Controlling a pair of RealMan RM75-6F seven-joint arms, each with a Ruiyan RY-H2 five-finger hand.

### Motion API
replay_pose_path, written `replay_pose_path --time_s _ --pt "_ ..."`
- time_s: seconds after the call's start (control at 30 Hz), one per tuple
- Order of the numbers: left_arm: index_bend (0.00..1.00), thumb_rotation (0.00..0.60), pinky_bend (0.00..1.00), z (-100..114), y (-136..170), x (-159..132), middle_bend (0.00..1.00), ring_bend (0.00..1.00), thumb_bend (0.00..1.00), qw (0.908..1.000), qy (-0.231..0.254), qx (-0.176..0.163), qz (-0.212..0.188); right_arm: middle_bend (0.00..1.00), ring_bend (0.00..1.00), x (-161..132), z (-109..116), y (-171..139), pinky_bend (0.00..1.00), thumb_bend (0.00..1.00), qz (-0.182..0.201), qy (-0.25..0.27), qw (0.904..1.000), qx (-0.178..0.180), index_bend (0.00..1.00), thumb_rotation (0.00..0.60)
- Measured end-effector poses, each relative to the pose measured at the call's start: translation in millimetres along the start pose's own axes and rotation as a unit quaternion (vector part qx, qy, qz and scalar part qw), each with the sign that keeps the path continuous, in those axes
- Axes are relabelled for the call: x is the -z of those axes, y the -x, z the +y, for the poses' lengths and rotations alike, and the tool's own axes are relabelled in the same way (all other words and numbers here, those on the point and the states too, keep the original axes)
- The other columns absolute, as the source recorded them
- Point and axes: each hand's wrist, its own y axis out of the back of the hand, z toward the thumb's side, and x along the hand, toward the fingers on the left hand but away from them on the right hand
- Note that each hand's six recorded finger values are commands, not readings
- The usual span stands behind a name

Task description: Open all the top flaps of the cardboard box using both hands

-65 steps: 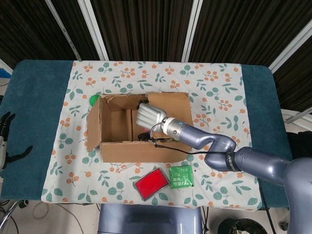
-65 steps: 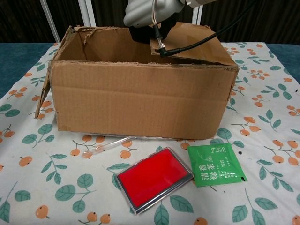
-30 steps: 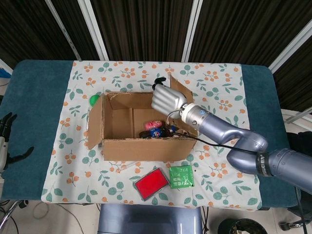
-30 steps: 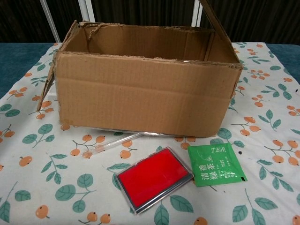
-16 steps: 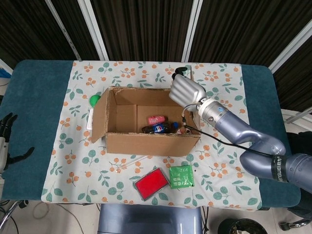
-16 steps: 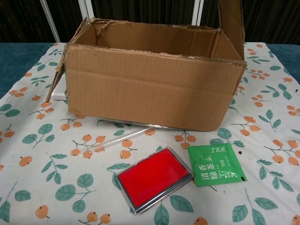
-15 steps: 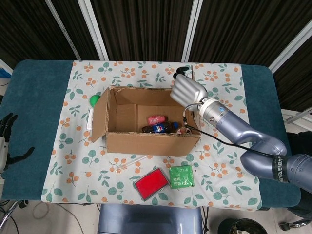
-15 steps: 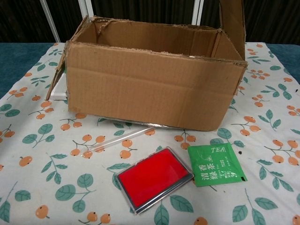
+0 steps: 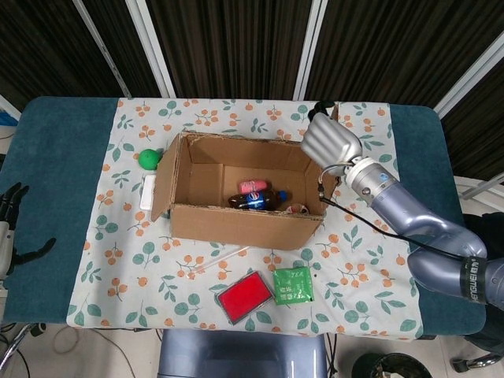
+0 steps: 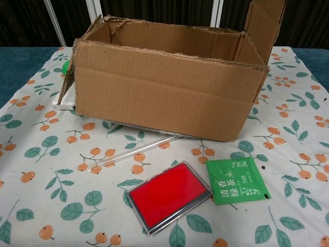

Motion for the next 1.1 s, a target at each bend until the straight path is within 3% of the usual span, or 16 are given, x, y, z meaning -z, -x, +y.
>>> replay_pose_path --time_s 0.4,0.73,0.93,1.1 --pt "0.0 0.6 0.0 0 0 0 0.0 0.0 0.18 1.0 0.001 0.001 0.0 0.45 0.3 -3 -23 -12 0.34 0.79 -0.006 0.007 0.9998 -0.019 0.66 0.6" --pt "0.0 0.6 0.0 0 0 0 0.0 0.0 0.18 1.0 0.0 0.0 0.001 0.43 0.3 -6 -43 -22 0.33 0.73 -0.021 0.031 0.9987 -0.035 0.62 0.6" --pt "0.0 0.6 0.0 0 -1 1 0.0 0.0 0.18 1.0 -0.002 -0.001 0.002 0.35 0.27 -1 -59 -36 0.3 0.64 -0.071 0.077 0.9939 -0.033 0.51 0.6" --pt "0.0 0.6 0.0 -2 0 0 0.0 0.0 0.18 1.0 -0.01 0.001 0.001 0.29 0.25 4 -82 -63 0.29 0.58 -0.141 0.149 0.9782 -0.03 0.41 0.6"
